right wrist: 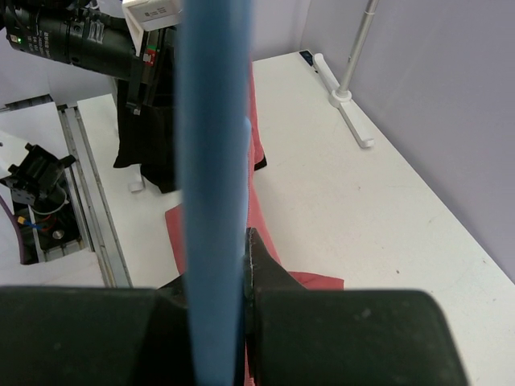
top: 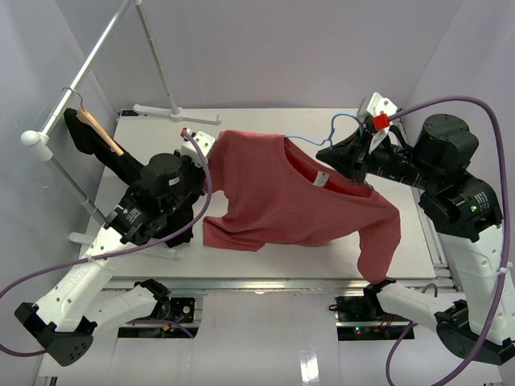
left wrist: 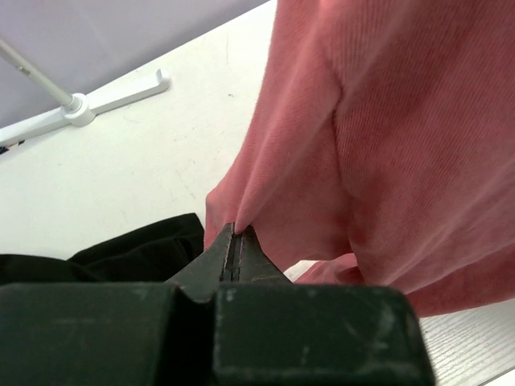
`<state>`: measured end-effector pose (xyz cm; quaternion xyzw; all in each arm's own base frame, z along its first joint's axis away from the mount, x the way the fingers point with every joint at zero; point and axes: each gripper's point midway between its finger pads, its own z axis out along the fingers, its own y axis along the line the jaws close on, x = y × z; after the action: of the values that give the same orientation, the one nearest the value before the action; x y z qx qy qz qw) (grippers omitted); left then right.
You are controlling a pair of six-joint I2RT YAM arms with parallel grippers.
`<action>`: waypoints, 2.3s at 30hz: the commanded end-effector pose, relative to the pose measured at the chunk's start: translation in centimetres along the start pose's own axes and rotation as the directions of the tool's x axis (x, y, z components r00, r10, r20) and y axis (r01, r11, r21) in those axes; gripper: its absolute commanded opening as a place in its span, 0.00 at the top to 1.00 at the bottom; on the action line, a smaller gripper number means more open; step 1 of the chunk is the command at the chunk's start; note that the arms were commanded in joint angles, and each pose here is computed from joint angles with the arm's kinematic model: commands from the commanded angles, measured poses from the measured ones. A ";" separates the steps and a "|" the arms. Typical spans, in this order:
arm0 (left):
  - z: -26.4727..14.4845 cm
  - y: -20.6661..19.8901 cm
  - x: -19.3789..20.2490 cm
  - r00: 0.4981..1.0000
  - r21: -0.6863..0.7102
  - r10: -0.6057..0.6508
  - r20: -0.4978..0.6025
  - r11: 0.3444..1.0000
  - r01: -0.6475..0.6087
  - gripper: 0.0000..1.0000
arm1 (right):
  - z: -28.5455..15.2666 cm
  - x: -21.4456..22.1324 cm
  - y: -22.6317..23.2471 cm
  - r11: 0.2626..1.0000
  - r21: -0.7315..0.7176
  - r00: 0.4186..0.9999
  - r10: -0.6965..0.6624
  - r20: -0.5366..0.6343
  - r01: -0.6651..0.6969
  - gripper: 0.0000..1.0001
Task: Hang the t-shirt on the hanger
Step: Place the T-shirt on the hanger, then place the hanger at the clothesline.
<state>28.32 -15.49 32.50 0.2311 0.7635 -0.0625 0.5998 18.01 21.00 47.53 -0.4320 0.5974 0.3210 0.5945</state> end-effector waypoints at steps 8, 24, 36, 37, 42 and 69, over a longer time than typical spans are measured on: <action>1.0 2.0 3.4 0.988 -0.131 -0.043 -0.146 0.991 0.023 1.00 | -1.0 -2.4 -1.4 0.994 0.100 0.997 -0.043 0.063 0.037 0.92; 1.6 1.3 3.1 0.980 -0.048 -0.063 -0.189 0.997 0.055 0.53 | 0.4 1.1 -2.8 0.991 0.129 0.999 -0.017 -0.037 0.022 0.92; -7.9 -5.6 -9.7 0.986 0.502 -0.014 0.164 0.862 -0.071 0.15 | 1.7 5.0 1.6 0.987 -0.156 0.997 -0.041 -0.067 0.030 0.92; -8.2 -6.4 -9.8 0.987 0.547 -0.006 0.159 0.833 -0.083 0.20 | 1.7 5.1 2.0 0.983 -0.178 0.997 -0.047 -0.061 0.036 0.92; -8.1 -9.9 -9.2 0.988 0.721 0.031 0.154 0.680 -0.134 0.41 | 1.1 4.8 4.5 0.948 -0.313 0.998 -0.062 -0.015 0.054 0.92; -9.0 -15.0 -5.8 0.994 0.934 -0.023 0.109 0.344 -0.095 0.57 | 2.2 5.9 5.4 0.914 -0.406 1.000 -0.020 -0.010 0.014 0.92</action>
<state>15.38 -26.76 38.53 0.5390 0.5613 -0.4701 0.4165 14.33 23.85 39.38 -0.5450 0.5527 0.4207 0.4697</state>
